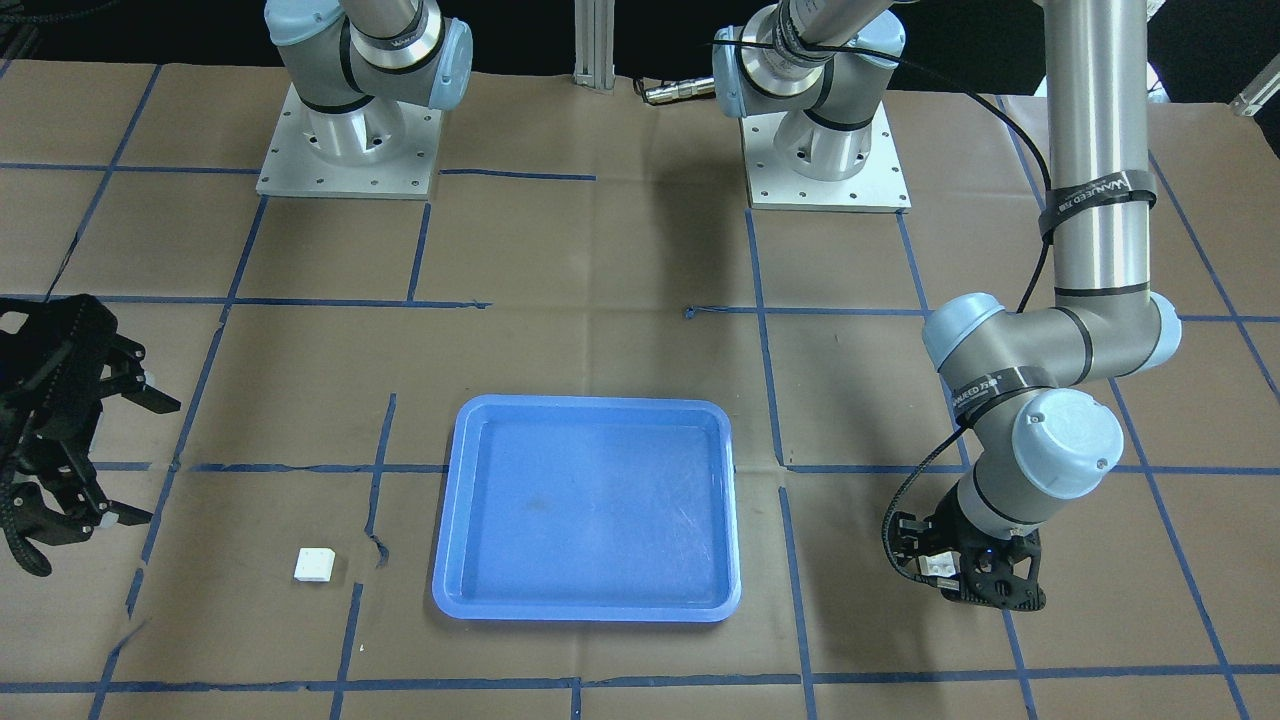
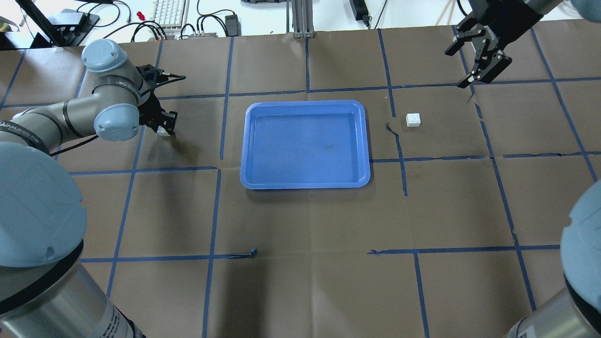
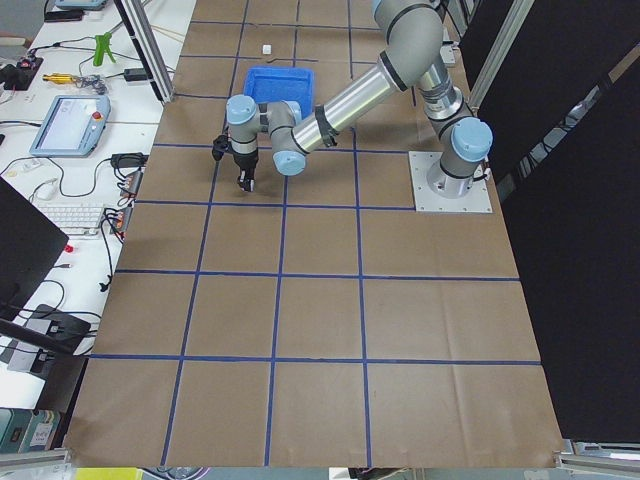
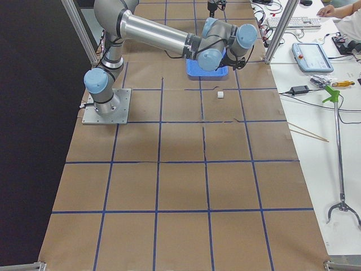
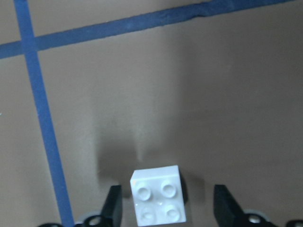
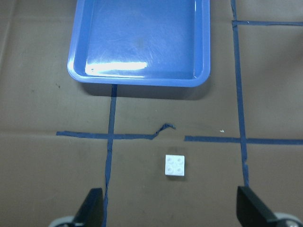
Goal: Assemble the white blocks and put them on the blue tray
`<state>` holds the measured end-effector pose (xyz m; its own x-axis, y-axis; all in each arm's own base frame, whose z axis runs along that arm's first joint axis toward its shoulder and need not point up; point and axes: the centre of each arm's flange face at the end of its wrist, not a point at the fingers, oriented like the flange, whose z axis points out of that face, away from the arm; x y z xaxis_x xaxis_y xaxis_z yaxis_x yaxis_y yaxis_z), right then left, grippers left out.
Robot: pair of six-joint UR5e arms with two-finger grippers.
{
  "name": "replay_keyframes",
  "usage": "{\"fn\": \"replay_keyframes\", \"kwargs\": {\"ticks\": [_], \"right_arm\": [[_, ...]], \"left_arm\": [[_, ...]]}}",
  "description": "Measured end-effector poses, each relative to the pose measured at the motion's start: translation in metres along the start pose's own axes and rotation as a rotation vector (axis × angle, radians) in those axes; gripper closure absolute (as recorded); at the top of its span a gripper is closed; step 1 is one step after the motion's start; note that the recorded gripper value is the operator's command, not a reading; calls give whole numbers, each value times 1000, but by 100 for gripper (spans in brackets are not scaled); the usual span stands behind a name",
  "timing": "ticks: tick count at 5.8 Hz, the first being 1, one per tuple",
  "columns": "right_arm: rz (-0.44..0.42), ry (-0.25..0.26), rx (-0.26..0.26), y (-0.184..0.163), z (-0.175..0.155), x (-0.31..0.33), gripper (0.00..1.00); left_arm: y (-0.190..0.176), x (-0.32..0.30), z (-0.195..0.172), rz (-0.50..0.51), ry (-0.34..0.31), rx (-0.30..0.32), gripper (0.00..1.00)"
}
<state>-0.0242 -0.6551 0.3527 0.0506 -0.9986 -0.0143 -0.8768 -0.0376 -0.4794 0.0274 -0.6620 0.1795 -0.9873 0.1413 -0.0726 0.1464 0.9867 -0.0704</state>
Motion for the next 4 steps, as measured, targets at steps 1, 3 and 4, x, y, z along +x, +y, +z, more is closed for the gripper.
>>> {"fn": "replay_keyframes", "kwargs": {"ticks": [1,3,4], "right_arm": [[2,33,58,29,34,-1,0],[2,84,110,69,91,7,0],[6,91,139,80,111,13,0]], "left_arm": [[-1,-2,-4,-8,-2,10,100],[-2,18,-29,59,-5,42,98],[0,62,-47,194,-8,59,98]]}}
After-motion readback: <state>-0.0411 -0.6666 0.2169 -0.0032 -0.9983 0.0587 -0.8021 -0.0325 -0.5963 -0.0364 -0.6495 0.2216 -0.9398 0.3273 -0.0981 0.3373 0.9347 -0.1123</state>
